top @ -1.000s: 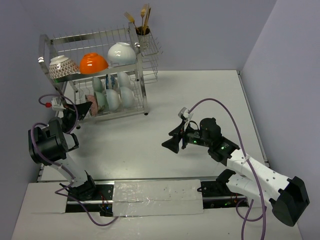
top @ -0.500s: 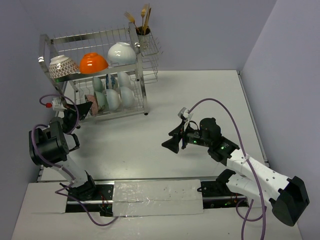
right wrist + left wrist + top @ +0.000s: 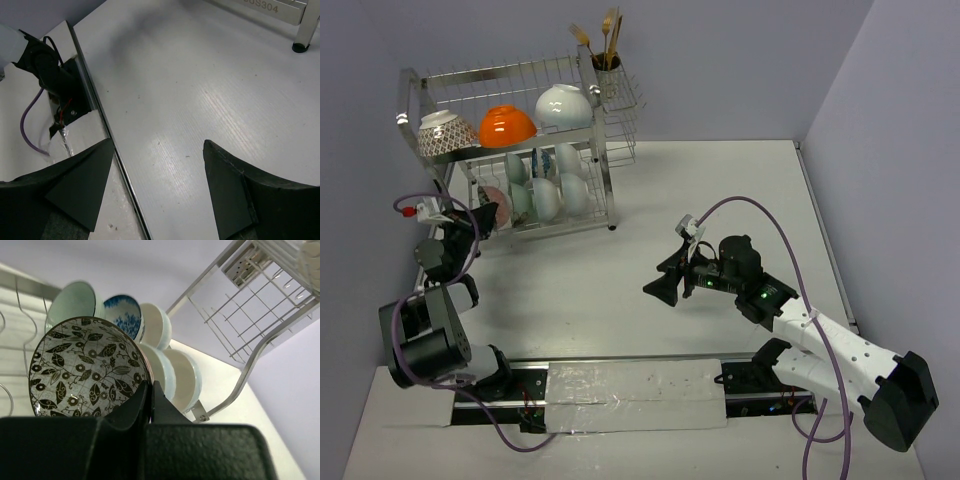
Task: Load the bowls into the dish rack
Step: Place the bowl at the center of the board.
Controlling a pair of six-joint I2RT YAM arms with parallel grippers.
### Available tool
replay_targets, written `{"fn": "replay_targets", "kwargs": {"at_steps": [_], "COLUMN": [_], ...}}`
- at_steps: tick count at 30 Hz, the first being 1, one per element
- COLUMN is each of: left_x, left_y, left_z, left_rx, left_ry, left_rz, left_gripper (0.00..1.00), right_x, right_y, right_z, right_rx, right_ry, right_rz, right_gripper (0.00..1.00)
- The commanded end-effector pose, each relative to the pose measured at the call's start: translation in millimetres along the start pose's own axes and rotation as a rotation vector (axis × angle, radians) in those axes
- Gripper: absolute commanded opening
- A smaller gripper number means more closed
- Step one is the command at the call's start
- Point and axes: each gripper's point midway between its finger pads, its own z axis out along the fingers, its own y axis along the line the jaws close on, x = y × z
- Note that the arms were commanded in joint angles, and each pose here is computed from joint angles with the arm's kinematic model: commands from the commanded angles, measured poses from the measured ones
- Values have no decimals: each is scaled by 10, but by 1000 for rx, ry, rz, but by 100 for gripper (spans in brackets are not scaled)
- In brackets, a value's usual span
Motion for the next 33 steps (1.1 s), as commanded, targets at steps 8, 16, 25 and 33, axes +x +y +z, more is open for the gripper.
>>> {"fn": "replay_targets", "kwargs": {"at_steps": [8, 16, 25, 33], "left_x": [-334, -100, 655, 1457], "left_y": [-252, -381, -973, -1341], "left_z": [-6, -246, -532, -603], "left_rx": [-54, -215, -199, -199], "left_ry": [-31, 73, 361, 591], "left_rz": [187, 122, 154, 273], "left_gripper": [0, 0, 0, 0], "right_x": [-121, -154, -175, -175], "right_y": [61, 35, -45, -192], "right_z": [0, -18, -5, -7], "right_rx": [-28, -4, 46, 136], "right_ry": [-48, -60, -59, -48], "right_rz": [-45, -43, -12, 22], "right_gripper": [80, 80, 80, 80]}}
